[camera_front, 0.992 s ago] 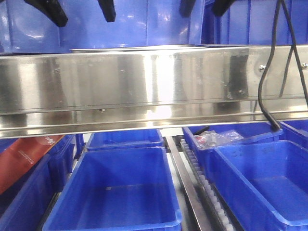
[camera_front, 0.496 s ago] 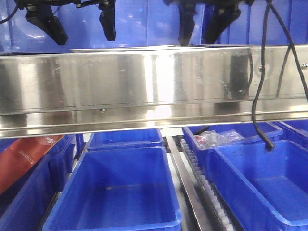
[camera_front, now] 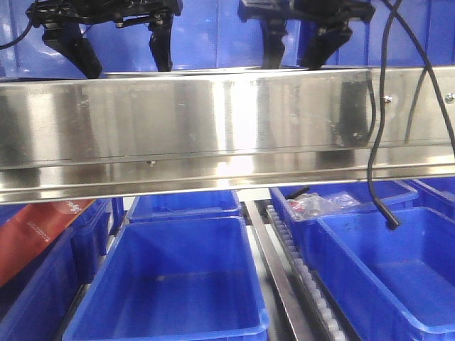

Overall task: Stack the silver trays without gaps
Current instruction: 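Lower both grippers onto the silver tray's rim and close them, then lift the held tray with both grippers and pull it toward the robot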

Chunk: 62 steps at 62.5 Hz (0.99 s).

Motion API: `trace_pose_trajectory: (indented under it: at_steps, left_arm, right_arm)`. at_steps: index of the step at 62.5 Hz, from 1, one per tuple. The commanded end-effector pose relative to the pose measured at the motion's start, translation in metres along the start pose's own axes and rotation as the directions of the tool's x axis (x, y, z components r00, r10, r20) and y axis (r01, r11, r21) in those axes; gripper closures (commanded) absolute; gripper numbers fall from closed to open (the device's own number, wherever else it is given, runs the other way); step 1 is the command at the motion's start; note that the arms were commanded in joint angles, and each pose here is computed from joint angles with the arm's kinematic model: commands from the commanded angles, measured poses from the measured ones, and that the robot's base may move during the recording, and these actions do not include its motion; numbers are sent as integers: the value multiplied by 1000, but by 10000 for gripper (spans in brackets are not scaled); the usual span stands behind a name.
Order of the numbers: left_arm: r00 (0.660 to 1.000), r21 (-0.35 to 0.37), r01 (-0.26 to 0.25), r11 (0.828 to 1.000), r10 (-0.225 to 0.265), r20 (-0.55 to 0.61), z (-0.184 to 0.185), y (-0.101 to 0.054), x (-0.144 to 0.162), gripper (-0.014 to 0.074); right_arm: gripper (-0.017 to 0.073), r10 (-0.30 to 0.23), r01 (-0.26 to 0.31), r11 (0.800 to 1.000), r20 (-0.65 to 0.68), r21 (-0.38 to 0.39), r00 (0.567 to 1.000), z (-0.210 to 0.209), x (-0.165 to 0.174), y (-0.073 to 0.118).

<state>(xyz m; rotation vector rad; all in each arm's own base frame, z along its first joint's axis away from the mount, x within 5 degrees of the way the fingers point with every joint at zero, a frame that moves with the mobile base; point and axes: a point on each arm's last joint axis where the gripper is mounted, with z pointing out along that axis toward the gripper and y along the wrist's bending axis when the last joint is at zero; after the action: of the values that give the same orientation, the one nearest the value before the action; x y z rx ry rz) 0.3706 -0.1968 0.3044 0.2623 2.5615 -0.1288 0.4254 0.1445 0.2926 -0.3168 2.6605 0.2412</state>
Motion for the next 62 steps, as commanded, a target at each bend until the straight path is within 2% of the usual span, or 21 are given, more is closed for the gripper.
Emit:
trace_pose_trajectory:
  at_steps: [1,9,24,62]
  left_arm:
    - [999,3,25,1000,-25,27,-2,2,-4,55]
    - [999,7,28,1000,-28,39,-2,2,-5,57]
    - [998,-6,56,998,-56,43,0,12,-8,57]
    - [998,-11,56,998,-56,17,13,12,-6,57]
  right_arm:
    - [296,4,-4,1000,16,3,1000,1,-2,-1]
    - [296,2,-2,1000,12,7,1000,3,-2,-1]
    - [296,-5,5,1000,2,22,1000,8,-2,-3]
    - [296,-14,13,999,30,34,999,9,-4,-4]
